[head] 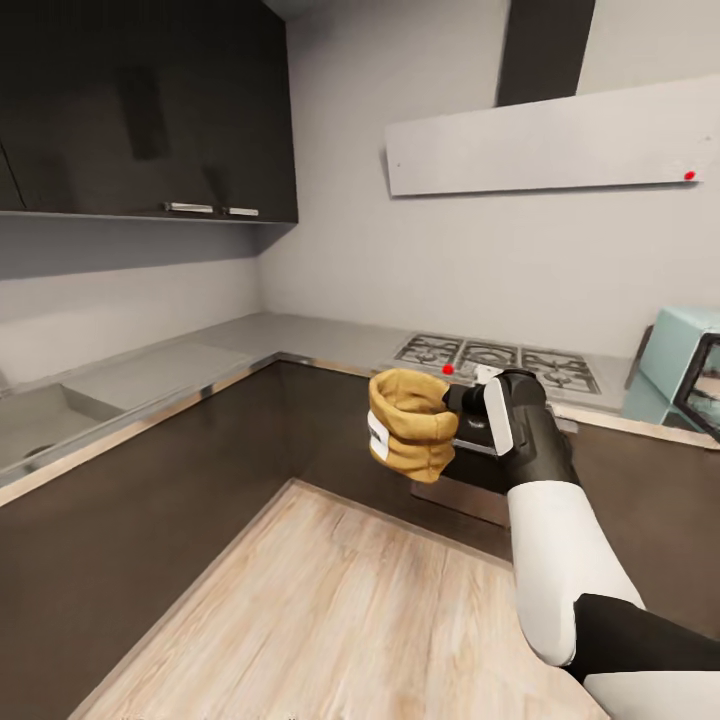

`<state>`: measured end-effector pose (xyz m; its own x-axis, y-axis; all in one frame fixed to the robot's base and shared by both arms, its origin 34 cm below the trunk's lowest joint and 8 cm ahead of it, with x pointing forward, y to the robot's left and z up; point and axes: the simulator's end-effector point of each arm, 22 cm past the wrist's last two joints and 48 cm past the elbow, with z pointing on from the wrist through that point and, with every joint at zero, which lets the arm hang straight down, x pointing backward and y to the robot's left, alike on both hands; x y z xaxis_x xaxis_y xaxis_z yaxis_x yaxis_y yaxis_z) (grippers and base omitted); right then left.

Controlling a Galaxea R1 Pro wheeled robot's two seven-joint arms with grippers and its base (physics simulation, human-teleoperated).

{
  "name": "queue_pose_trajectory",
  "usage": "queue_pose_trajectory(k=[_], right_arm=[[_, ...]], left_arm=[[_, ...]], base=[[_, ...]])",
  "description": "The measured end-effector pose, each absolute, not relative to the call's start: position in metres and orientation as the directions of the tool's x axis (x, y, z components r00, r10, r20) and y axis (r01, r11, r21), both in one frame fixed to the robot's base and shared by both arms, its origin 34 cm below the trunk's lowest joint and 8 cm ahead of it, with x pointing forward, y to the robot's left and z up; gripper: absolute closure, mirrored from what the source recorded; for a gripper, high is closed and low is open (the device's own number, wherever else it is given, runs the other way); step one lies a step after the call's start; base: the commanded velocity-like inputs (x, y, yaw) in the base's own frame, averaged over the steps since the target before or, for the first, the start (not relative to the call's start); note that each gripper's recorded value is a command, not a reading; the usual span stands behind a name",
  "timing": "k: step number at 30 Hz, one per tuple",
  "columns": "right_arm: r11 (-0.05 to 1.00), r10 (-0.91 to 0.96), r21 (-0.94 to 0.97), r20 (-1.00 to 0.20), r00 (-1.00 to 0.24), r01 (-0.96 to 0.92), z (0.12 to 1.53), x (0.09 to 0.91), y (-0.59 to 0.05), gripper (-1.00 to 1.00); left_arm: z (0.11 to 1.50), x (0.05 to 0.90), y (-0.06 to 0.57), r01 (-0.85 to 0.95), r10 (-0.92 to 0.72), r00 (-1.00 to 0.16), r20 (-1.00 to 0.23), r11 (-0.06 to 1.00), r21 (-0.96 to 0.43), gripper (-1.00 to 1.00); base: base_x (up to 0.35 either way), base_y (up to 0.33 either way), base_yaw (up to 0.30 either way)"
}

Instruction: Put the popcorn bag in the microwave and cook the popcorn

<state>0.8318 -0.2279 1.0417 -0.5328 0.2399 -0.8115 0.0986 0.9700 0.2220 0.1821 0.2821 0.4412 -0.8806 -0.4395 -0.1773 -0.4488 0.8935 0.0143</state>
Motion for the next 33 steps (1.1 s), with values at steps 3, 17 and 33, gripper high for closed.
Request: queue_pose_trajectory(k=[3, 17, 33], right_arm=[[0.97, 0.24, 0.223, -0.811, -0.533, 0.099, 1.041, 0.832, -0.228, 1.0], [0.97, 0.241, 0.21, -0.814, -0.529, 0.119, 1.041, 0.832, -0.246, 1.0], [0.965, 0.258, 0.214, -0.865, -0.429, 0.149, 1.059, 0.844, -0.257, 1.0]], left_arm=[[0.441, 0.182, 0.282, -0.448, -0.439, -0.881, -0.177, 0.894, 0.014, -1.0], [0.441, 0.182, 0.284, -0.45, -0.441, -0.88, -0.179, 0.893, 0.016, -1.0], [0.441, 0.182, 0.284, -0.451, -0.441, -0.879, -0.178, 0.892, 0.015, -1.0]], base=[[-0.345, 0.0, -0.294], [-0.171, 0.0, -0.294], [0.0, 0.0, -0.294]])
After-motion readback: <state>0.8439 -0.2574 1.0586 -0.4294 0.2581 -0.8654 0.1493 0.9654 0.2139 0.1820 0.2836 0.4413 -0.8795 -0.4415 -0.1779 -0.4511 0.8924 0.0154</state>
